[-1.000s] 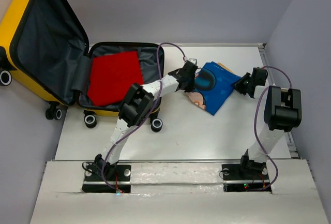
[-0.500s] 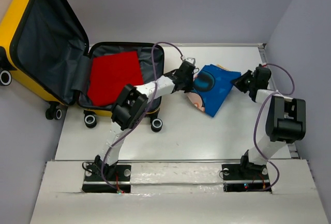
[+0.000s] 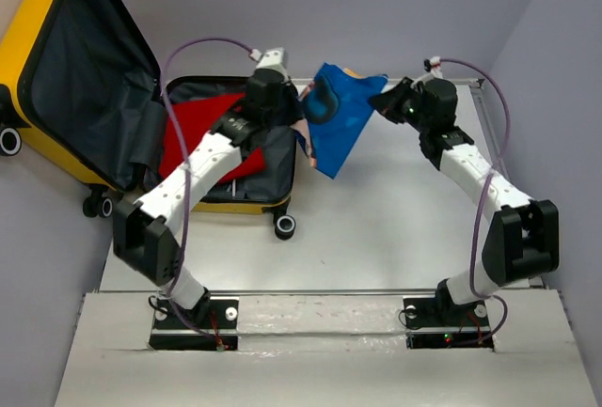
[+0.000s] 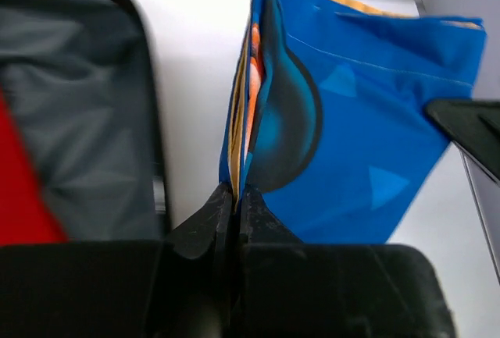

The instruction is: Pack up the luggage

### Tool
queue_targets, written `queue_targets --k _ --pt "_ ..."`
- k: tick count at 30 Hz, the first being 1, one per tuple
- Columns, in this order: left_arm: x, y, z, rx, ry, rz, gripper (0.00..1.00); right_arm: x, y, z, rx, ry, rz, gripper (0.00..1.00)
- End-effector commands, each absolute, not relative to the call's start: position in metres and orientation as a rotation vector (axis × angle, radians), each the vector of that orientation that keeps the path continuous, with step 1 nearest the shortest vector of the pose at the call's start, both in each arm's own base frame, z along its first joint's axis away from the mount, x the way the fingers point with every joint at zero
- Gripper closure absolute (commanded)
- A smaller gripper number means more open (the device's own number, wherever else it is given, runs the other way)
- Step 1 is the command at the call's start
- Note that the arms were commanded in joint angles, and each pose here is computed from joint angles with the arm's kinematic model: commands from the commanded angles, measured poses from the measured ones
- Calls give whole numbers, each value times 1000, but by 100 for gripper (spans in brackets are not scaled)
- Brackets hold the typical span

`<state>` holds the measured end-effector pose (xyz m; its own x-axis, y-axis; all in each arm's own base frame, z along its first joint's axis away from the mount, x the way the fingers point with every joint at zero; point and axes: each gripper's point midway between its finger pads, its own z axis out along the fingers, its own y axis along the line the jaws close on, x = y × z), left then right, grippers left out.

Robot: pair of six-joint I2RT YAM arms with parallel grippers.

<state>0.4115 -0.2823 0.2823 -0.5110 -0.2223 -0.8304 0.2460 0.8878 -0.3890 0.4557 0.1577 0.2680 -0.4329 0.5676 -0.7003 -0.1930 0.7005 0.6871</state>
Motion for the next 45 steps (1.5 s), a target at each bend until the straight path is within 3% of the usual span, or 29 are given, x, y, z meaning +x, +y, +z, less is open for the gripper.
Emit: queue_targets --k 1,5,6,8,9,10,11,13,15,18,22,24,27,28,29,30,31,34,35,38,45 --pt "411 -179 302 -202 1955 -409 94 459 234 322 147 1757 1011 93" --pt "407 -93 275 -368 1972 -251 91 470 304 318 64 1790 1090 93" --pt "404 -77 272 -395 1968 -220 90 480 320 290 63 1849 1094 93" --pt "399 -31 245 -496 1992 -90 72 488 351 292 38 1844 1127 88" --pt "396 -14 234 -532 2009 -31 37 498 366 249 45 1932 1115 79" --pt "394 3 228 -568 2012 23 21 511 376 265 22 1904 1137 55" --pt "389 26 222 -623 2020 80 9 512 388 253 -26 1940 1129 43" --pt "384 37 229 -651 2013 84 1 517 397 220 -91 2063 1047 21" --pt "376 31 257 -635 1945 19 1 513 392 212 -106 2091 1009 16" --pt "355 18 306 -593 1839 -64 1 499 379 234 -155 2051 973 15" --pt "311 20 353 -608 1733 -23 3 475 356 266 -206 1992 918 15" --pt "282 43 360 -673 1681 84 5 454 341 283 -224 1955 902 20" --pt "244 74 360 -758 1640 261 11 418 325 317 -265 1862 943 43" --pt "229 94 357 -829 1598 389 13 406 318 294 -264 1908 932 48" --pt "220 103 353 -865 1580 454 14 397 313 292 -268 1907 933 69" --pt "209 111 356 -885 1543 502 16 386 310 293 -284 1890 955 77" --pt "202 120 349 -898 1531 589 16 367 301 284 -293 1899 961 79" --pt "195 139 352 -923 1478 755 15 338 290 288 -332 1854 997 73" --pt "201 149 351 -947 1464 828 15 331 286 271 -341 1884 988 64" --pt "213 172 341 -996 1500 1000 17 319 280 254 -370 1902 977 49" --pt "232 205 356 -1106 1479 1116 21 308 281 225 -432 1943 991 40"
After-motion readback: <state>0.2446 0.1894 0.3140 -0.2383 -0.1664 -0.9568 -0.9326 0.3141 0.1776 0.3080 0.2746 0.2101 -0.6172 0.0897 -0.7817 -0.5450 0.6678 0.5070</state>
